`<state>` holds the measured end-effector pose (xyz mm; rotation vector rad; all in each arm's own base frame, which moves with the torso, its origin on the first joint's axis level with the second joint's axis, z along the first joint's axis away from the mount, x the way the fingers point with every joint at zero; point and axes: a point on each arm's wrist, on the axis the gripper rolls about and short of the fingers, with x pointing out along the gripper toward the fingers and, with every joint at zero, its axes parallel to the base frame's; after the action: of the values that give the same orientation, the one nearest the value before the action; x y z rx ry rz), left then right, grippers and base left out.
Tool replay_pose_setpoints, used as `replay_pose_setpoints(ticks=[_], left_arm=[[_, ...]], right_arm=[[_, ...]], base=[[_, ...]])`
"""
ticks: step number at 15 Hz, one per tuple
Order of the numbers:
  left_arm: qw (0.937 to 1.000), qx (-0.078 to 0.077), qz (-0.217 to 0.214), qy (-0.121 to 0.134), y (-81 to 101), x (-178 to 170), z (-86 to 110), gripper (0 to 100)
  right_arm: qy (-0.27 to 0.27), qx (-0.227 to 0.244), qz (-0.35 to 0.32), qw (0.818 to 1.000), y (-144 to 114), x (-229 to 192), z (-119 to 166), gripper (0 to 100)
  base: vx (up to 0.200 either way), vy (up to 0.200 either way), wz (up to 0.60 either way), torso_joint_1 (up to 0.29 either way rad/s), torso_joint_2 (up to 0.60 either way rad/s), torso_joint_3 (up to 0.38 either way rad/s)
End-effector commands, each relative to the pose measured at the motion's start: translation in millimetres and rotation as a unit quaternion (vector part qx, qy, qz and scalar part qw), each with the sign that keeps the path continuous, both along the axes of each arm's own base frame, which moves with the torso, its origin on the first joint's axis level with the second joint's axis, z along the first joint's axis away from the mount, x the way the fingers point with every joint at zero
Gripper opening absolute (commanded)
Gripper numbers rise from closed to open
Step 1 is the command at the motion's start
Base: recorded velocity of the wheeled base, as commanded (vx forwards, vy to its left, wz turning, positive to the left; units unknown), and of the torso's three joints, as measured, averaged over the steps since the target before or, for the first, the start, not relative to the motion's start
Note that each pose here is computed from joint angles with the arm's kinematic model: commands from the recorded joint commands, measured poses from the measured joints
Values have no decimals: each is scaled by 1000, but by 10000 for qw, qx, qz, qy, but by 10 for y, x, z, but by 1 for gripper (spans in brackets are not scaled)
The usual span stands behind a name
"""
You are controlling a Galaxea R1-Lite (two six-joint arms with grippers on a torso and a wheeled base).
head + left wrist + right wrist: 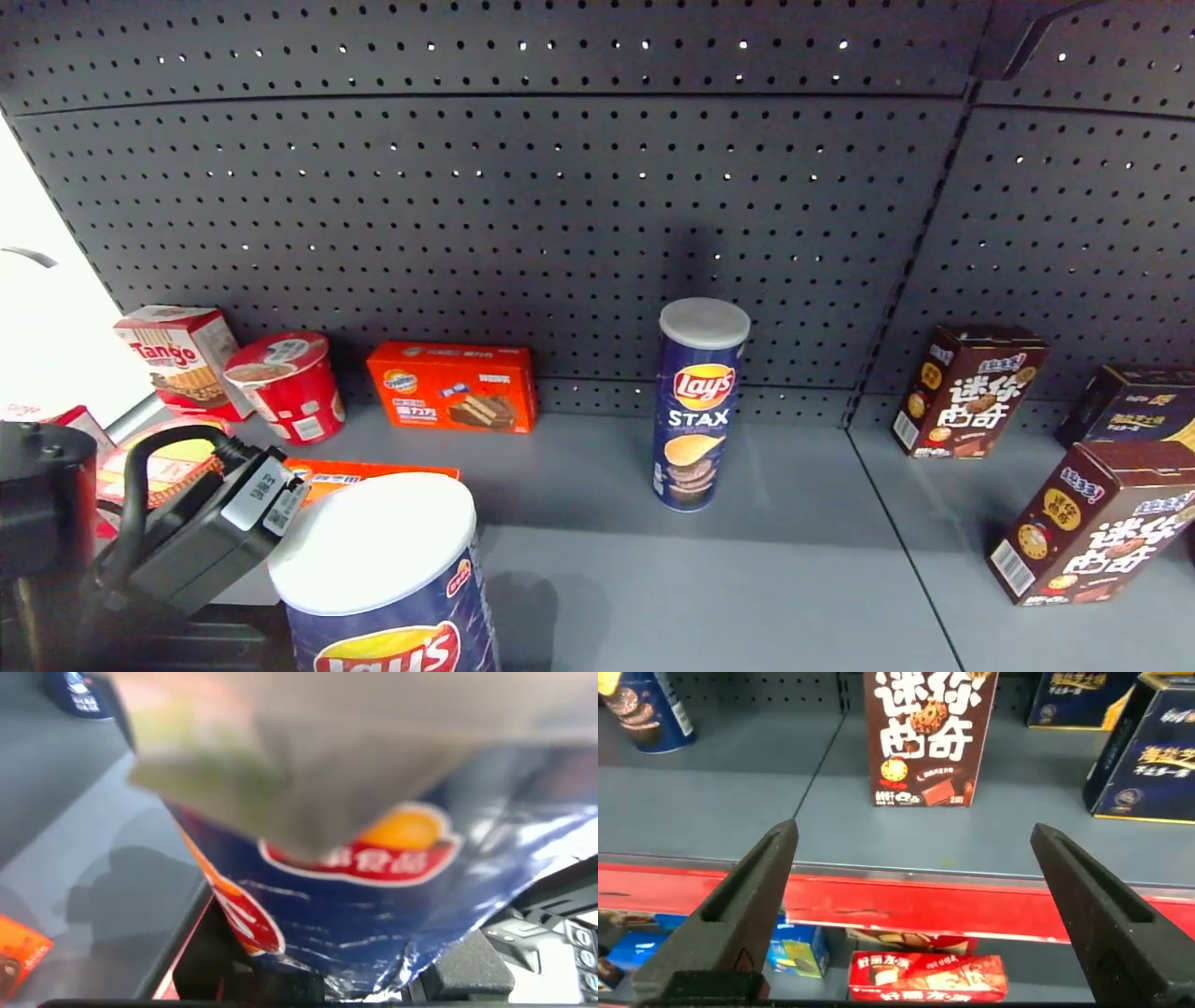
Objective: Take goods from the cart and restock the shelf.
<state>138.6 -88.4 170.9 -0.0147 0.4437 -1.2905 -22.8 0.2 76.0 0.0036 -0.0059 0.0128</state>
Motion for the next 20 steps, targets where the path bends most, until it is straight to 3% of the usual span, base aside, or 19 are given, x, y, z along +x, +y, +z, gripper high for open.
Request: replay_pose_setpoints(ticks=[1, 5, 6, 7, 8, 9, 10, 11, 14, 18, 20], left_arm=[[10000, 11, 10, 13, 0, 2, -4, 0], [10000, 16, 35, -32, -12, 12, 17, 0], [10000, 12, 48, -56, -10, 9, 25, 0], [10000, 8, 48, -62, -11, 11, 29, 0], [10000, 1, 33, -76, -15, 7, 36, 0], [10000, 18, -14, -51, -27, -6, 16, 0], [10000, 0, -44, -76, -36, -6, 29, 0], [9999, -18, -74, -110, -44, -13, 44, 0], [9999, -32, -82, -137, -49, -8, 60, 0], [9998, -54, -89, -178, -72, 29, 94, 0], [9996, -68, -182, -206, -123, 49, 123, 0]], right_arm=[[-1, -3, 5, 10000, 1, 0, 1, 100], [0, -101, -210, 9997, -8, -1, 3, 100], [-261, -59, -158, 9995, -7, -34, 153, 100], [-653, 219, -171, 9975, -9, -81, 608, 100], [-797, 1352, -62, 9876, -10, 100, 1564, 100], [-726, 1060, 90, 9917, -2, 197, 1780, 100], [-516, 347, 485, 9969, 15, 234, 1714, 100], [-392, 67, 774, 9962, 26, 249, 1685, 100], [-78, -155, 1402, 9900, 61, 417, 1729, 100], [303, -450, 1961, 9791, 147, 742, 2036, 100], [445, -651, 2505, 9649, 278, 951, 2165, 100]], base=[[0, 0, 0, 0, 0, 0], [0, 0, 0, 0, 0, 0], [0, 0, 0, 0, 0, 0], [0, 0, 0, 0, 0, 0], [0, 0, 0, 0, 0, 0], [0, 0, 0, 0, 0, 0], [0, 0, 0, 0, 0, 0], [0, 0, 0, 0, 0, 0], [0, 0, 0, 0, 0, 0], [0, 0, 0, 0, 0, 0], [0, 0, 0, 0, 0, 0]])
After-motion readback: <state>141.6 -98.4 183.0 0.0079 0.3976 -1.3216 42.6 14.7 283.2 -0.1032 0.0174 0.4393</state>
